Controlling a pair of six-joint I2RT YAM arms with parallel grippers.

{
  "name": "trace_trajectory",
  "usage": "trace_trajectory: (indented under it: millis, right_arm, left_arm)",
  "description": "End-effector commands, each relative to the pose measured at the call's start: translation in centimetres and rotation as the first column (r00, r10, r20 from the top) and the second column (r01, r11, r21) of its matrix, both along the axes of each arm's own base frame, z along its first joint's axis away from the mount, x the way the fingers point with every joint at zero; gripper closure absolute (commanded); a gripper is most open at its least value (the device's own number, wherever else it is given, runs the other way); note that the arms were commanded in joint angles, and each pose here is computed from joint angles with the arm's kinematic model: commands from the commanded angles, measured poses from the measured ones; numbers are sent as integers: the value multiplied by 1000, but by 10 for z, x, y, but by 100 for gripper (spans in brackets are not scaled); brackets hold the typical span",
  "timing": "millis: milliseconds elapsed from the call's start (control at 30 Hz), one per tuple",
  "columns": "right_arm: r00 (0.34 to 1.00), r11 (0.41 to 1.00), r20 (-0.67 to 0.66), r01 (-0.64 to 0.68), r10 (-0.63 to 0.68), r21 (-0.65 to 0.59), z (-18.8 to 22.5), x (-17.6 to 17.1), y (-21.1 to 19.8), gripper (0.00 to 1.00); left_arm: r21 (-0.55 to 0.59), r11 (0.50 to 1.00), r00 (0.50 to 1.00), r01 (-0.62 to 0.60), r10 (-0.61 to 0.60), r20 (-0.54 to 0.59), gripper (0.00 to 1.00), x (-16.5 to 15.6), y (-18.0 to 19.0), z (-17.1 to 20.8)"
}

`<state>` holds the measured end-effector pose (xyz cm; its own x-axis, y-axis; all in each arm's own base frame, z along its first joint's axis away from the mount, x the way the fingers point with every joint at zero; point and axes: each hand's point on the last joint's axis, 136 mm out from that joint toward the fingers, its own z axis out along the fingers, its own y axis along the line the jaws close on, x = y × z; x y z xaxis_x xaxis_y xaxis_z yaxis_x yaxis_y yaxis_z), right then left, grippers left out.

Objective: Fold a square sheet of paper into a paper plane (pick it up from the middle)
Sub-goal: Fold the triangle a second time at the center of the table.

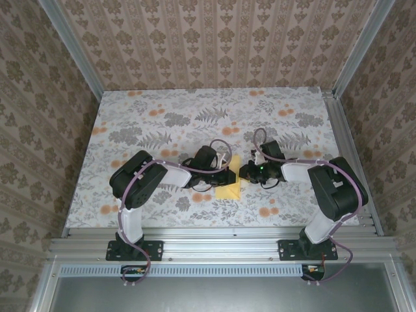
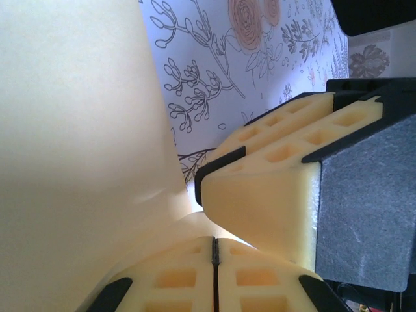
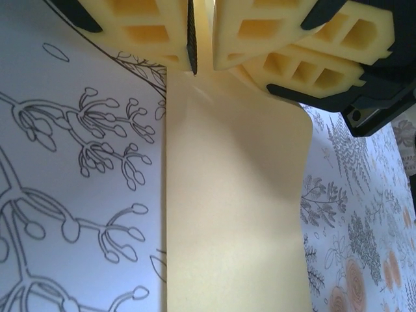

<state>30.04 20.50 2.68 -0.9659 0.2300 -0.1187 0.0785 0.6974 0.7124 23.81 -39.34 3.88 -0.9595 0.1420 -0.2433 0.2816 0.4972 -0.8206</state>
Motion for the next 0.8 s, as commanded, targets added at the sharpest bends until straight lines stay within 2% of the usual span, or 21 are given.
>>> trace_trajectory:
  millis: [0,167,367,533,767]
  right_arm:
    - [999,998,-35,-28,30,59,6,-14,7,83]
    - [999,997,-41,-30,32,65,4,-15,7,85]
    - [999,998,-40,-33,36,52,1,-13,7,92]
    - [998,998,-27,-52,53,25,0,-10,6,98]
    - [997,997,-18,-78,78,-7,0,-4,5,100]
  left_arm:
    - [-22,1000,998,-17,18,64,92,12,1,11]
    - [-21,999,997,-26,28,67,93,15,1,12]
    - [-30,999,998,-26,28,64,93,16,0,14]
    - [-20,1000,997,-12,13,79,90,15,2,22]
    - [22,1000,993,-7,5,121,84,24,19,37]
